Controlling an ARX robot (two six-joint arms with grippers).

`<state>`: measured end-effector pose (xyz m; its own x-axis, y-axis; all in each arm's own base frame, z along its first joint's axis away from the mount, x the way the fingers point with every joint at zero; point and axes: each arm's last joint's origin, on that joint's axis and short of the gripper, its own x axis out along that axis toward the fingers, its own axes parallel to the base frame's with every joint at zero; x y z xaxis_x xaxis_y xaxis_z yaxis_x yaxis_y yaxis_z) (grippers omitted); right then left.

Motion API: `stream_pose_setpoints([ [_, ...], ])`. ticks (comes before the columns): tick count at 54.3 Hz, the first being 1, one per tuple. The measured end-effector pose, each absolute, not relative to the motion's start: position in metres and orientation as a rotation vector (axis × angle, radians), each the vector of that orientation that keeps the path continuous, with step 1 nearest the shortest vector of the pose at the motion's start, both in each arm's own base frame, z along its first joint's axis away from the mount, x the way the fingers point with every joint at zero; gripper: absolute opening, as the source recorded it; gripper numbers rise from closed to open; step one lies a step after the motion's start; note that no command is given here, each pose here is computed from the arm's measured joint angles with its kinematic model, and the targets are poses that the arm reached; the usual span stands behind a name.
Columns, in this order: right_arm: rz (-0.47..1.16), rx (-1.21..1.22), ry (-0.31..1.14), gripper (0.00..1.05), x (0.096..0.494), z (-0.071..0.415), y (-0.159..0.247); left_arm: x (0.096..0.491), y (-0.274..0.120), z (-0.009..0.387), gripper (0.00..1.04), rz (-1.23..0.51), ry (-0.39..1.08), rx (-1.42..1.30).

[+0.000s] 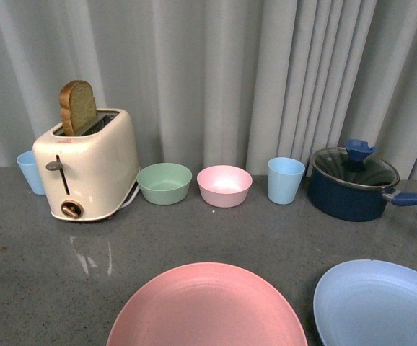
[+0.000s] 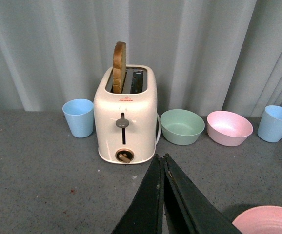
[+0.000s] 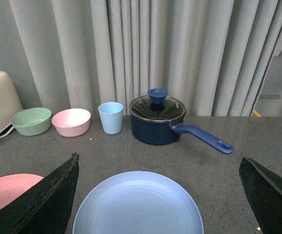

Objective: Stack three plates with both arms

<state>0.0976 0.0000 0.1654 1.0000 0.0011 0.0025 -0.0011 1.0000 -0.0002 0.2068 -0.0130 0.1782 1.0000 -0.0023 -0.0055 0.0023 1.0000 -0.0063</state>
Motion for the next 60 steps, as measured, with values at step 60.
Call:
stream_pose_setpoints([
  [60, 0.001, 0.000, -0.002, 0.97, 0.098, 0.165, 0.000, 0.127, 0.000, 0.175, 0.04, 0.000, -0.028, -0.004],
])
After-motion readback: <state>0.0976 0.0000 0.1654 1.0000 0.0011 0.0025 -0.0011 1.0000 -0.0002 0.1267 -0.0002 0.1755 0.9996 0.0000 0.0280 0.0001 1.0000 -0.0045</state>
